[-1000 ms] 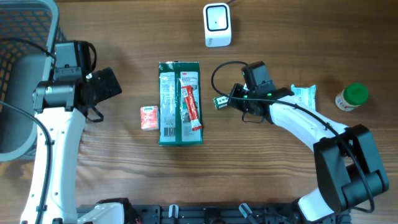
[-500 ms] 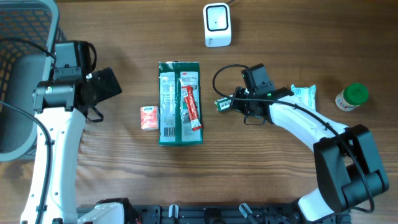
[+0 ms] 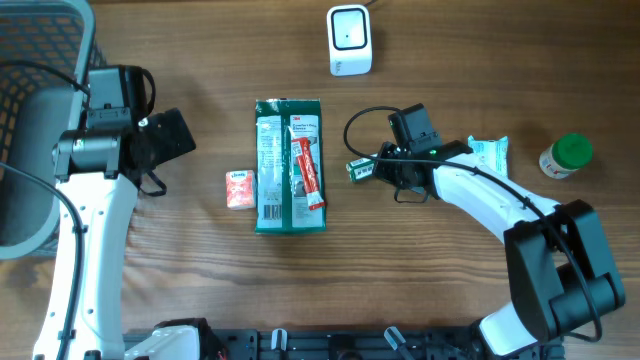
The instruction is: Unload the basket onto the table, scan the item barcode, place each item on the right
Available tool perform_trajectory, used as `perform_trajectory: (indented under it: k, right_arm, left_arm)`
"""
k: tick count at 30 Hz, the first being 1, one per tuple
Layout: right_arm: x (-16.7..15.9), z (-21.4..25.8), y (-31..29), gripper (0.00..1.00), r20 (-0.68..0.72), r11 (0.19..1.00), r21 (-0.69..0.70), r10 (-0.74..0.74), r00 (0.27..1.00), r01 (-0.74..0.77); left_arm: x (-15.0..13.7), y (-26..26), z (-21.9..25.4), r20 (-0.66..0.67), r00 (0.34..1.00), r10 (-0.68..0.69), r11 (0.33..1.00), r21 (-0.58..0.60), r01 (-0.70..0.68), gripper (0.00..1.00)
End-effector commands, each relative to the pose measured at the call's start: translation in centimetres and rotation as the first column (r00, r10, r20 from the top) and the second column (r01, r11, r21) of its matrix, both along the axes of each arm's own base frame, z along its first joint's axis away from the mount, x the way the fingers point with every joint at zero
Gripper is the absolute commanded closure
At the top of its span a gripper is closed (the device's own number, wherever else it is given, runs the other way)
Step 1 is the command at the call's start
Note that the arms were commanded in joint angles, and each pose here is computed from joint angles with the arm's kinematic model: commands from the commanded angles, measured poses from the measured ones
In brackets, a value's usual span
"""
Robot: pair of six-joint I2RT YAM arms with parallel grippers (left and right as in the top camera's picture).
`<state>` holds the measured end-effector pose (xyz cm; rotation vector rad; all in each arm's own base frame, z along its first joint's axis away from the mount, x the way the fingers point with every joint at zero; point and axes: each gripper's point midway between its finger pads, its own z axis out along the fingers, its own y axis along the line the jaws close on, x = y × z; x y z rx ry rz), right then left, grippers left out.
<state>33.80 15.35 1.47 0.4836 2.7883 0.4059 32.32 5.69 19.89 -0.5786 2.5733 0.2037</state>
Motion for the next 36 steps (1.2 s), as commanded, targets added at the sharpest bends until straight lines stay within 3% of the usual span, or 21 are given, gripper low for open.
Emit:
perform_trajectory:
  k: [1, 36]
  right_arm:
    - [0.5, 0.0, -0.2, 0.92, 0.015, 1.0, -0.028, -0.005, 1.0, 0.006]
    - [-1.0, -1.8, -1.4, 0.86, -0.039, 0.995, -0.059, -0.084, 0.996, 0.081]
  left_arm:
    - [0.1, 0.4, 1.0, 0.032, 0.999, 0.019, 1.0, 0.012, -0.02, 0.0]
    - [0.1, 0.4, 1.0, 0.032, 0.999, 0.019, 1.0, 0.012, -0.019, 0.0]
